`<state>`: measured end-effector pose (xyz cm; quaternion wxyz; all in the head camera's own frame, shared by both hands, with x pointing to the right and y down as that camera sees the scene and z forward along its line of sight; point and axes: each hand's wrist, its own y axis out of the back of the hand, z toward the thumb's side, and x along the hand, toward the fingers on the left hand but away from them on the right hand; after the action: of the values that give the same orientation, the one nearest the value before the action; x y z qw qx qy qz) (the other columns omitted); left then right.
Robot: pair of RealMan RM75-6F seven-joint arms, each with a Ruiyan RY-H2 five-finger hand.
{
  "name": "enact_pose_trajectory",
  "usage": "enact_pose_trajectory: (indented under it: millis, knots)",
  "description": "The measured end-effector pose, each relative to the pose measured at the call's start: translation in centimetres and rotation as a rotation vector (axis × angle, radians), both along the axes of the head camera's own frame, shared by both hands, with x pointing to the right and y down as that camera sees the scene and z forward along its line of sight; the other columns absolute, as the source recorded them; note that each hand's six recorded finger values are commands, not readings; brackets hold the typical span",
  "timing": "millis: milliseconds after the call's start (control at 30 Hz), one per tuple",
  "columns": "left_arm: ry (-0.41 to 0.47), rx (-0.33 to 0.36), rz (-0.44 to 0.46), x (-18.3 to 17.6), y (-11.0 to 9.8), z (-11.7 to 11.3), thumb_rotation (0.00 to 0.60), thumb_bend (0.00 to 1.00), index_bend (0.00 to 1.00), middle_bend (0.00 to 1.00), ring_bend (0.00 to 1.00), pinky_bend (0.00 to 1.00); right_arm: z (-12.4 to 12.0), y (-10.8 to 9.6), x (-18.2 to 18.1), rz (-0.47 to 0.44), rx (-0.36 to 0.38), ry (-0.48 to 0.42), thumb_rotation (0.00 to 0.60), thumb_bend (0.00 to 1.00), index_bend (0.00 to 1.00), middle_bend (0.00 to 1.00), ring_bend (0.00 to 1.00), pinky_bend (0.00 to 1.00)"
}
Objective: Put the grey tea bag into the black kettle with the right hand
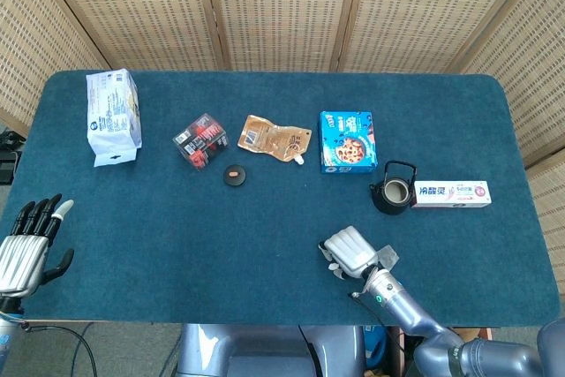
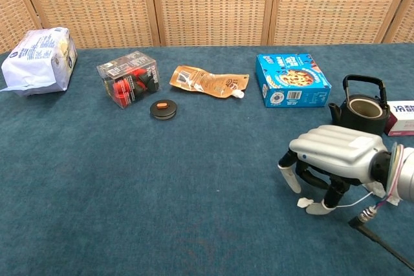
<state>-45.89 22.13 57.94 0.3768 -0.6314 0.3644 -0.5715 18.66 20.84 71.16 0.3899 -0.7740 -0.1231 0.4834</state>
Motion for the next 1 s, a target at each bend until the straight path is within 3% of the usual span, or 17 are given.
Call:
enact_pose_trajectory:
  millis: [533,1000]
  knots:
    - [-0.001,-0.003,0.004,0.04,-0.01,0.03,0.6,0.41,0.0,0.0,0.0,0.0,-0.08,0.15,-0.09,0.005,-0.002,-0.01,0.6,0.85,0.61,0.88,0.89,0.95]
    - [-0.002,-0.005,-0.002,-0.26,0.07,0.11,0.6,0.41,0.0,0.0,0.0,0.0,0.07,0.17,-0.37,0.01,-0.004,-0.014,0.6,0.85,0.61,0.88,0.89,0.95]
